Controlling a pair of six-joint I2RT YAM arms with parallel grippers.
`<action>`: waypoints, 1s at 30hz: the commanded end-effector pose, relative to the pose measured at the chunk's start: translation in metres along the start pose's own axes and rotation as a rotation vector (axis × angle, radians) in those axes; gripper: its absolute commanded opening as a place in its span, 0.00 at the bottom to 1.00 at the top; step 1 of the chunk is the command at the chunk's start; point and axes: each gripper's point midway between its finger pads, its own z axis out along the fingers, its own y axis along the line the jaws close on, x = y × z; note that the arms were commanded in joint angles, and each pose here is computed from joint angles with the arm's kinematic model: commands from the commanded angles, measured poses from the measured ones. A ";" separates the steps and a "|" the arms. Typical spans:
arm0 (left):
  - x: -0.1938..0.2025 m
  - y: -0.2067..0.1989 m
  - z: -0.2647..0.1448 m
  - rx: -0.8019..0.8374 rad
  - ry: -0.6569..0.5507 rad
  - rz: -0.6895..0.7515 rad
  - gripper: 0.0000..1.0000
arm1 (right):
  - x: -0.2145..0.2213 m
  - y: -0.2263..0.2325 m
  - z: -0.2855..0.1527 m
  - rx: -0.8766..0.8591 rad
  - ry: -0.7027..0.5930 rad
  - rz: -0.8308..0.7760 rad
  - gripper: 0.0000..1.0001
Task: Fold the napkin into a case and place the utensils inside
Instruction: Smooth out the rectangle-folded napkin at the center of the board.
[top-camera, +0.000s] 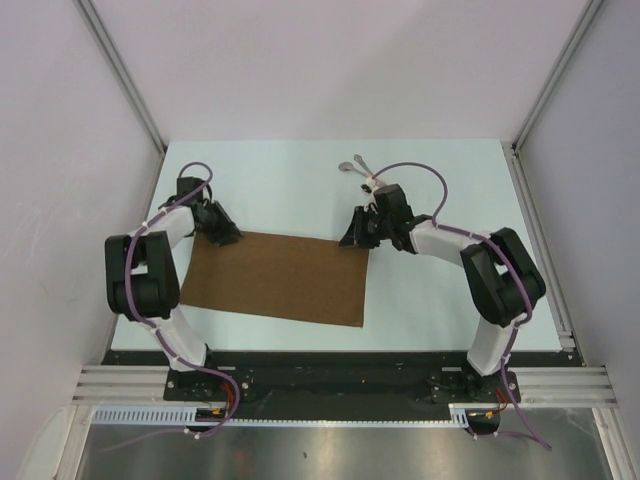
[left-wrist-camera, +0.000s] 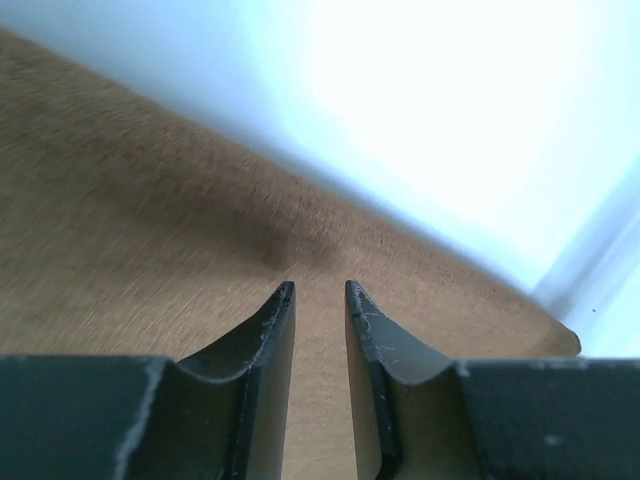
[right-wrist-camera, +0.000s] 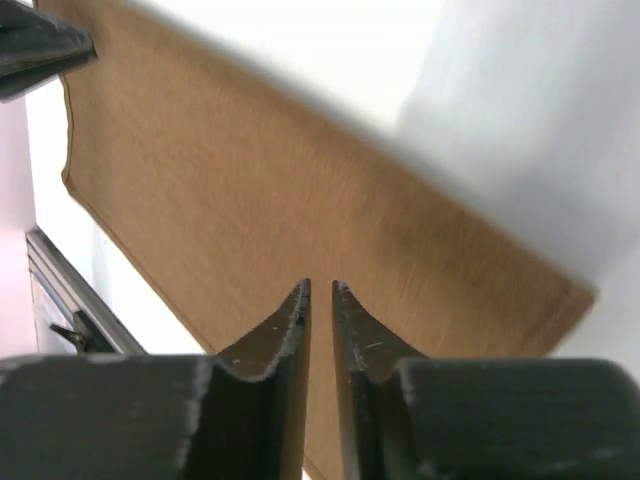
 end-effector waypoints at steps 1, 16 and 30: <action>-0.020 -0.014 0.007 0.087 -0.016 -0.033 0.30 | -0.027 0.002 0.010 -0.114 -0.034 -0.012 0.12; -0.054 0.018 0.000 -0.034 -0.089 -0.112 0.40 | -0.022 -0.064 0.024 0.016 -0.012 0.027 0.11; -0.091 0.074 0.011 -0.132 -0.123 -0.239 0.26 | -0.020 -0.067 0.030 0.020 -0.002 0.060 0.09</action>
